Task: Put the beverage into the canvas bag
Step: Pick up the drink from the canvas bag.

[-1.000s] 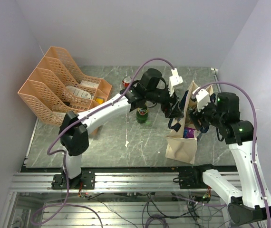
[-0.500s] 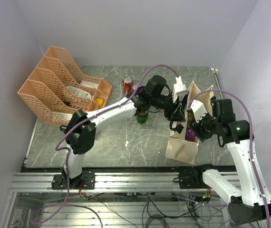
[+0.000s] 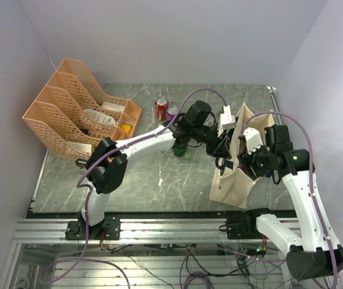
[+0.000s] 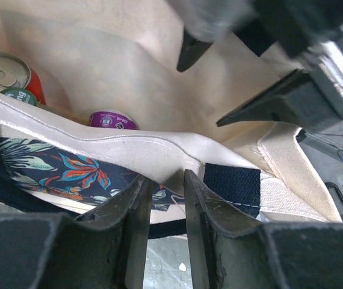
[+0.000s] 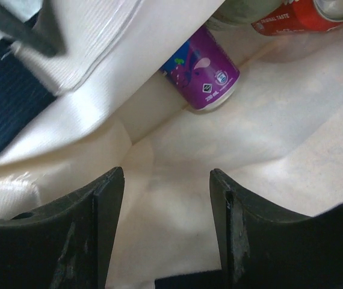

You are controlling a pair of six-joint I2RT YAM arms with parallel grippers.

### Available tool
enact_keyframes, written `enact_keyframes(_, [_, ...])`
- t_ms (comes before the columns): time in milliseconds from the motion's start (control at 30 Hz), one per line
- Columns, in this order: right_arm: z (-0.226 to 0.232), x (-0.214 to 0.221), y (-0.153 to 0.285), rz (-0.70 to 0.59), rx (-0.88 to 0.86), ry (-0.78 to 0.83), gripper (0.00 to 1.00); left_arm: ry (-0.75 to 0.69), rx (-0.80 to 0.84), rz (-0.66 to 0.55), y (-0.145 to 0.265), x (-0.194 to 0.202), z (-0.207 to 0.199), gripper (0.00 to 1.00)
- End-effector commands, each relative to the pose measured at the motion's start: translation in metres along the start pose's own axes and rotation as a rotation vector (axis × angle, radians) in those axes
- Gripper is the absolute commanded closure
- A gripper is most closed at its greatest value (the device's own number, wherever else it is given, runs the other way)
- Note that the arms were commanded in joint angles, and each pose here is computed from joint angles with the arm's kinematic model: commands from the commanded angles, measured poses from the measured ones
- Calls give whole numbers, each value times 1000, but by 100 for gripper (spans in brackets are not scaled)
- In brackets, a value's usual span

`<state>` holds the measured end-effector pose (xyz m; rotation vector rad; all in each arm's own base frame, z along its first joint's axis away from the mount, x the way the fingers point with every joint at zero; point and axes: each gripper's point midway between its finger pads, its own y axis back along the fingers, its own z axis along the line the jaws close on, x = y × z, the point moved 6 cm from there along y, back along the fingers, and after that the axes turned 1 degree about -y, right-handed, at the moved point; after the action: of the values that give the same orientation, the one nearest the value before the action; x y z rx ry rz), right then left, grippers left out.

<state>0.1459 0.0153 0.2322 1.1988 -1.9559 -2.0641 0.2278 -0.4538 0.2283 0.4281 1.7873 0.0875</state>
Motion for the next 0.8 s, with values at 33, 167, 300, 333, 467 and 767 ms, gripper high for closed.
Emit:
enact_keyframes(33, [-16,-19,-13,-68,39,-125,40,-60,60,4,1,3,-6,62])
enact_keyframes(167, [-32,-26,-24,-78,6,-191,37,-68,53,6,5,2,-7,65])
enact_keyframes(300, [-56,-25,-36,-42,-22,-301,32,-68,56,11,6,1,-8,77])
enact_keyframes(333, [-62,-22,-40,-25,-35,-329,31,-70,55,12,6,2,-8,81])
enact_keyframes(467, [-78,-13,-56,9,-77,-383,27,-85,56,21,7,3,-7,93])
enact_keyframes(767, [-86,-4,-78,50,-96,-284,22,-107,23,44,7,5,-1,93])
